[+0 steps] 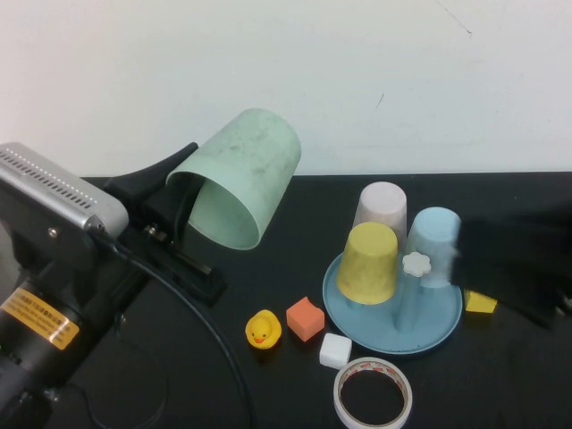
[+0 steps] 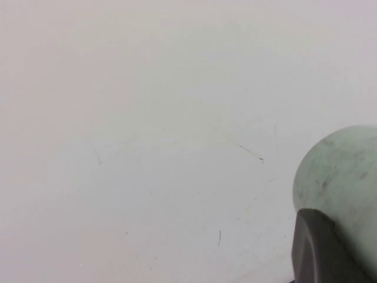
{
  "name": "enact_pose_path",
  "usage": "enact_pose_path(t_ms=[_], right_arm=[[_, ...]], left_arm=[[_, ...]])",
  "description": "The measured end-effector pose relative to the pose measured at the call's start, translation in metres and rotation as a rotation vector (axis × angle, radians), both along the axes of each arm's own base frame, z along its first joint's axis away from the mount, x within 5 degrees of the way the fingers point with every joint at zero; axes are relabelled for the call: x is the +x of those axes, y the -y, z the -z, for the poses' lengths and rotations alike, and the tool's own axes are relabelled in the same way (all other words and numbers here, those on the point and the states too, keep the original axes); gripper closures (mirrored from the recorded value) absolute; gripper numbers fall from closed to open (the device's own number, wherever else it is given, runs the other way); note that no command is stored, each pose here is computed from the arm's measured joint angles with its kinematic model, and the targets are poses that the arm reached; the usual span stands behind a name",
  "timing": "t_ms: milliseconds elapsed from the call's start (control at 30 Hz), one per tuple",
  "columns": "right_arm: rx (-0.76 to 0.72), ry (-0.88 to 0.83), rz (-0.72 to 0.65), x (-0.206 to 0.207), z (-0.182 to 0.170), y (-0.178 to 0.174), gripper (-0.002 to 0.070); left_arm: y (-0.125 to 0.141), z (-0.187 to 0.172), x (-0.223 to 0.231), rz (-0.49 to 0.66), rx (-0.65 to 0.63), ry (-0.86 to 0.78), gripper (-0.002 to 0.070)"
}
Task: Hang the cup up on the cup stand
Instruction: Adjust the cup with two arms
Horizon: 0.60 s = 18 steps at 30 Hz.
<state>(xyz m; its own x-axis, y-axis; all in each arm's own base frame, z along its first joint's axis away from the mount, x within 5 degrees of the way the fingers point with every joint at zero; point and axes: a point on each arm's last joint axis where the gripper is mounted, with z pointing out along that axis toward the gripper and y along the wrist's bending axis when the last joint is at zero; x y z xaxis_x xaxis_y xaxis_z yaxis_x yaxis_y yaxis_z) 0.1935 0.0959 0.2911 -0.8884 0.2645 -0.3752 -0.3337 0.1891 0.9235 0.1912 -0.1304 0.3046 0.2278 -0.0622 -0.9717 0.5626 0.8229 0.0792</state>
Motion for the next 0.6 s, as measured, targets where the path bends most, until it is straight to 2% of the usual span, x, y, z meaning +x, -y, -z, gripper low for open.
enact_pose_path(t_ms=[333,600], right_arm=[[-0.036,-0.136,0.068,0.047,-0.026,-0.058,0.0043],[-0.024,-0.180,0.008,0.069,-0.032,-0.097,0.0043]], left_arm=[[0.001,0.000,-0.001,0.008,0.011,0.007,0.0669],[0.001,0.000,-0.001,0.013,0.018,0.012,0.0669]])
